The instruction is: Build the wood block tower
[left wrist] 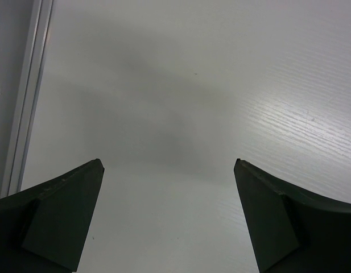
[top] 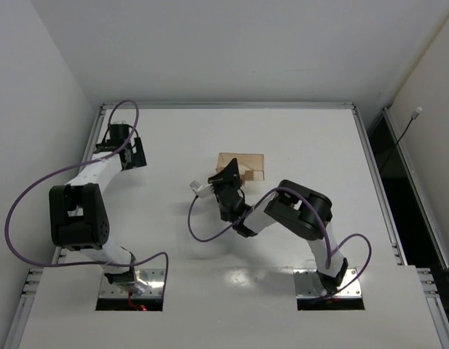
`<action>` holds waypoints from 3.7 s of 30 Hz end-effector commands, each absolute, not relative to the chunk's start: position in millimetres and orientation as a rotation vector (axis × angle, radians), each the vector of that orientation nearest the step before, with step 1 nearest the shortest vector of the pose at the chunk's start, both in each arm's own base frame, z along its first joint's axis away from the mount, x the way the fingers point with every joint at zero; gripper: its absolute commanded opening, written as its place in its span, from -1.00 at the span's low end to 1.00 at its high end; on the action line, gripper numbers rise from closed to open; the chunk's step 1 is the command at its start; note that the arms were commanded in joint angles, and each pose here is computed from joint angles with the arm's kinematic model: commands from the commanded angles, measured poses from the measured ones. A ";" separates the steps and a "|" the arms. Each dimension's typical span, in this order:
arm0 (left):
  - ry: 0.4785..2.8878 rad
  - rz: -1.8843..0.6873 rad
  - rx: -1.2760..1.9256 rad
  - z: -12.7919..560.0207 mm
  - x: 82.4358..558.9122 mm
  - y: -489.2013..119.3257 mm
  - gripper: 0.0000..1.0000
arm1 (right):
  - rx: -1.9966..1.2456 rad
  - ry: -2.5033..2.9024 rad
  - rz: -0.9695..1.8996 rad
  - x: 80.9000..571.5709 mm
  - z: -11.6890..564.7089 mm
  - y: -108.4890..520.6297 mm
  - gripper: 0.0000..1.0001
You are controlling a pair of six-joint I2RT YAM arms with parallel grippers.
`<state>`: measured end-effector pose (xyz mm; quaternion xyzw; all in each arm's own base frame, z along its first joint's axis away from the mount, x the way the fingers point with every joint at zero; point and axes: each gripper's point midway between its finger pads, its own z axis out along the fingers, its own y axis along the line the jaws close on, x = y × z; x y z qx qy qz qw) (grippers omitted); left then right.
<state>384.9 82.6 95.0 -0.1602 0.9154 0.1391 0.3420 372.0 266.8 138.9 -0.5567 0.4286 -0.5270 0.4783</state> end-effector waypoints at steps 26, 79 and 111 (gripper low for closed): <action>2.299 0.242 -0.410 120.6 400.3 73.6 0.98 | -0.580 1.167 -1.114 365.8 260.8 220.2 -1.00; 2.318 0.075 -0.083 124.1 487.8 29.3 0.98 | -0.015 2.558 -0.206 542.7 59.0 -119.6 -0.68; 2.103 -0.297 0.993 147.7 382.0 -258.9 0.98 | -0.494 2.486 0.080 391.8 109.0 33.8 0.78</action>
